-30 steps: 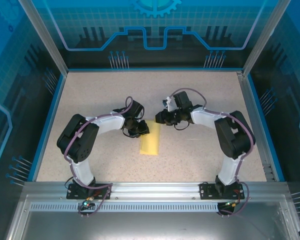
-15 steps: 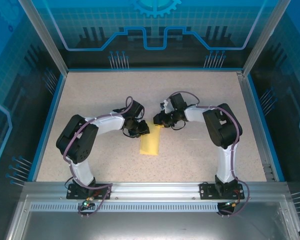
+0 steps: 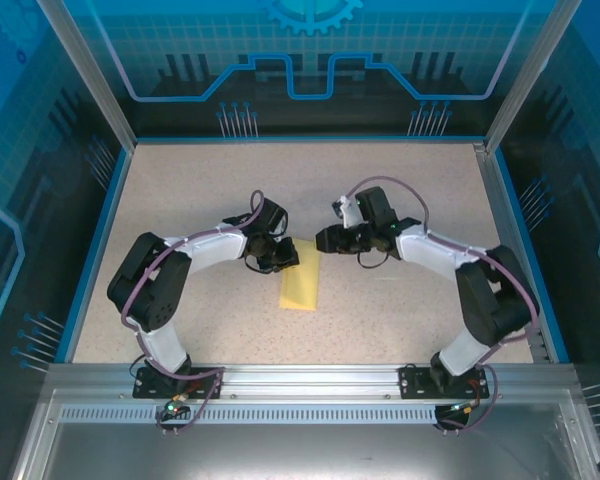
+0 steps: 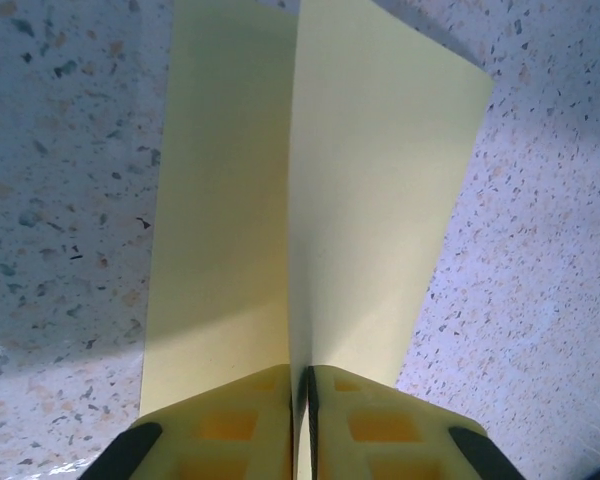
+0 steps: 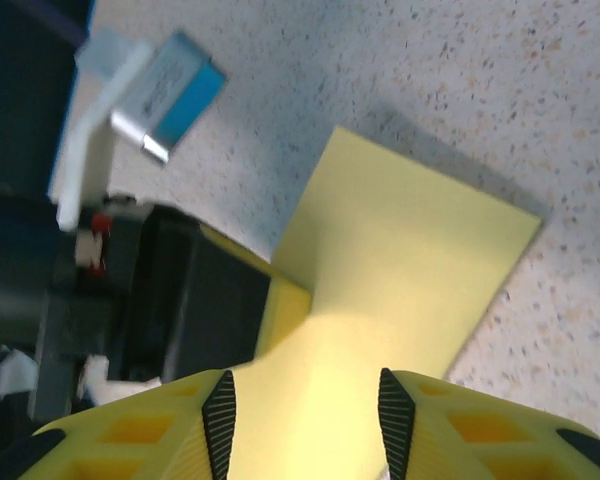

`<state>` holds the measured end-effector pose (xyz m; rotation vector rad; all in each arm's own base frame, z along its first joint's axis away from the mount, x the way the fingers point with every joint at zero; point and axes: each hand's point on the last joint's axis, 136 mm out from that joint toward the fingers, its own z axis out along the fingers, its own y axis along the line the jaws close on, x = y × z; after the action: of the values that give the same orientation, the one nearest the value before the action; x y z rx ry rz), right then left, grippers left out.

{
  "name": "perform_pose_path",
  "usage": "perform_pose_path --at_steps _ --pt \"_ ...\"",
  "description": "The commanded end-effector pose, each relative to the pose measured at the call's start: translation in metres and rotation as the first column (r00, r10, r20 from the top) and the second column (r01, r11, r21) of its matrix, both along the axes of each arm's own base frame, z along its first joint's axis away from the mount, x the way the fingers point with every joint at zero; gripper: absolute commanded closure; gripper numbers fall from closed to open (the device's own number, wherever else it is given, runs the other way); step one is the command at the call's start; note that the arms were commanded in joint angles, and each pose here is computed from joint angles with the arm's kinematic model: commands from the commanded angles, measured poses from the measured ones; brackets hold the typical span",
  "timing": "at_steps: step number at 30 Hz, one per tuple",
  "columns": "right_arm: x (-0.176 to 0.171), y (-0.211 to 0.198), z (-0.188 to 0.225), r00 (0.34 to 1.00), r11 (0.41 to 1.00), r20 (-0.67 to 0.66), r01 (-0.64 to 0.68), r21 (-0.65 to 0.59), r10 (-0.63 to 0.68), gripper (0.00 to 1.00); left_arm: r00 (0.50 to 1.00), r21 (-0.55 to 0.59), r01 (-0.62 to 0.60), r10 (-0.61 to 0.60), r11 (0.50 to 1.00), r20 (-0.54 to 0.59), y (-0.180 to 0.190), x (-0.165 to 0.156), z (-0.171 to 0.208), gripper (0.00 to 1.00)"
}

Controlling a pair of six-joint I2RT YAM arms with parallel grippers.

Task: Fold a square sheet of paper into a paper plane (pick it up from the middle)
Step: Fold the triangle a second time at the center of the table.

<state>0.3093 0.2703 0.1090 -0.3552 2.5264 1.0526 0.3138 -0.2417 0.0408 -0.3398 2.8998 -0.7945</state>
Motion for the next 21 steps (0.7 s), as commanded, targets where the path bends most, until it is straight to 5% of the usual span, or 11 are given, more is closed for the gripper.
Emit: perform_pose_path --at_steps 1,12,21 --pt "-0.040 0.005 -0.021 0.990 0.980 0.097 -0.081 -0.184 0.100 0.51 1.000 0.003 0.024 -0.024 1.000 0.015 -0.002 0.000 0.012 0.88" --pt "-0.110 0.043 -0.025 0.886 0.910 0.369 -0.123 -0.396 0.280 0.32 1.000 0.003 0.011 -0.011 1.000 0.005 -0.002 0.002 0.016 0.88" --pt "-0.103 0.073 -0.034 0.848 0.830 0.410 -0.061 -0.554 0.336 0.31 1.000 -0.004 0.009 -0.009 1.000 0.003 -0.003 0.001 0.018 0.88"
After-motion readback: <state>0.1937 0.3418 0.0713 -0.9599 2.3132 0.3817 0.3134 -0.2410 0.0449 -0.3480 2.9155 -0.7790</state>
